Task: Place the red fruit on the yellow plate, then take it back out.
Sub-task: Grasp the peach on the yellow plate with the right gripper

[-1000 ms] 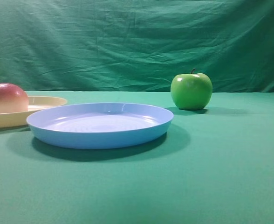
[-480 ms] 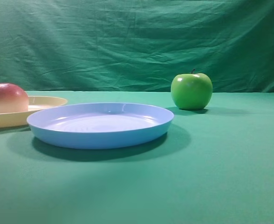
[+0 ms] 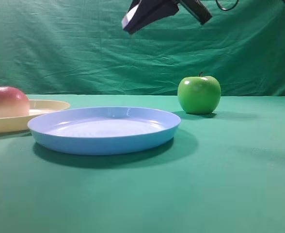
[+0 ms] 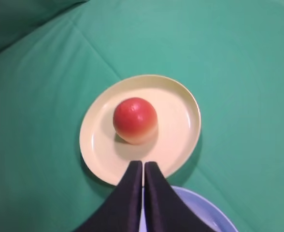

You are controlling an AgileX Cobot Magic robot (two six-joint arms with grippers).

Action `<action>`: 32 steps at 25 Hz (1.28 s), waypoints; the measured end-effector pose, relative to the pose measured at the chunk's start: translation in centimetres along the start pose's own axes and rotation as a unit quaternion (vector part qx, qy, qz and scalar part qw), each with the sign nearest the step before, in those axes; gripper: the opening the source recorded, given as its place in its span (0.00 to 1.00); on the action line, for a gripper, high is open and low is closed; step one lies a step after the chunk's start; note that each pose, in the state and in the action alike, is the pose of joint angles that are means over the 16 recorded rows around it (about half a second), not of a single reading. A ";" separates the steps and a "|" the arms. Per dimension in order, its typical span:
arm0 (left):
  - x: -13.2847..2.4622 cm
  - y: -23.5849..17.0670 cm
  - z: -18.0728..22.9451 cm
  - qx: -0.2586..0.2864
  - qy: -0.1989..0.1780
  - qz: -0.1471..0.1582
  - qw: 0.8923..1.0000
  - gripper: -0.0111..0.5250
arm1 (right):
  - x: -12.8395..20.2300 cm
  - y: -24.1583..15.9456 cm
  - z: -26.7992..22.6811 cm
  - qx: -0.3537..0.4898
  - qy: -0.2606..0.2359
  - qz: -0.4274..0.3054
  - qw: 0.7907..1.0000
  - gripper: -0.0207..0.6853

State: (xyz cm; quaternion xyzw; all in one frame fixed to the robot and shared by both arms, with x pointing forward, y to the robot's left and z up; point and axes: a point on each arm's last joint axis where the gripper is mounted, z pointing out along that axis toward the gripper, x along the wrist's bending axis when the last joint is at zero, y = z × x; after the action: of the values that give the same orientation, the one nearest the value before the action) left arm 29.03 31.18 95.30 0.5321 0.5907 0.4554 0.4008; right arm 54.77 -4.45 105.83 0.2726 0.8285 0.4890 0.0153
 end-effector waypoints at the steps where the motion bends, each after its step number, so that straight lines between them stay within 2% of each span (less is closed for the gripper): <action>1: 0.0 0.0 0.0 0.000 0.000 0.000 1.000 0.02 | 0.2 0.4 0.3 0.001 0.006 -0.009 1.000 0.03; 9: 0.0 0.0 0.0 0.000 0.000 0.000 1.000 0.02 | 2.0 2.6 3.9 0.037 0.033 -0.040 0.998 0.03; 15: 0.0 0.0 0.0 0.000 0.000 0.000 1.000 0.02 | 3.3 3.1 8.0 0.092 0.028 -0.054 0.994 0.03; 19: 0.0 0.0 0.0 0.000 0.000 0.000 1.000 0.02 | 4.0 3.2 10.6 0.122 0.017 -0.067 0.990 0.07; 23: 0.0 0.0 0.0 0.000 0.000 0.000 1.000 0.02 | 4.5 3.1 12.8 0.141 0.002 -0.073 0.987 0.22; 32: 0.0 0.0 0.0 0.000 0.000 0.000 1.000 0.02 | 4.6 1.8 16.9 0.127 -0.015 -0.080 0.989 0.73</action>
State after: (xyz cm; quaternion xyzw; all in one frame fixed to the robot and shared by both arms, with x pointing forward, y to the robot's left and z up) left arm 29.03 31.18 95.30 0.5321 0.5907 0.4554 0.4008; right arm 56.59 11.92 99.63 0.2126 0.9026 0.3729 0.0320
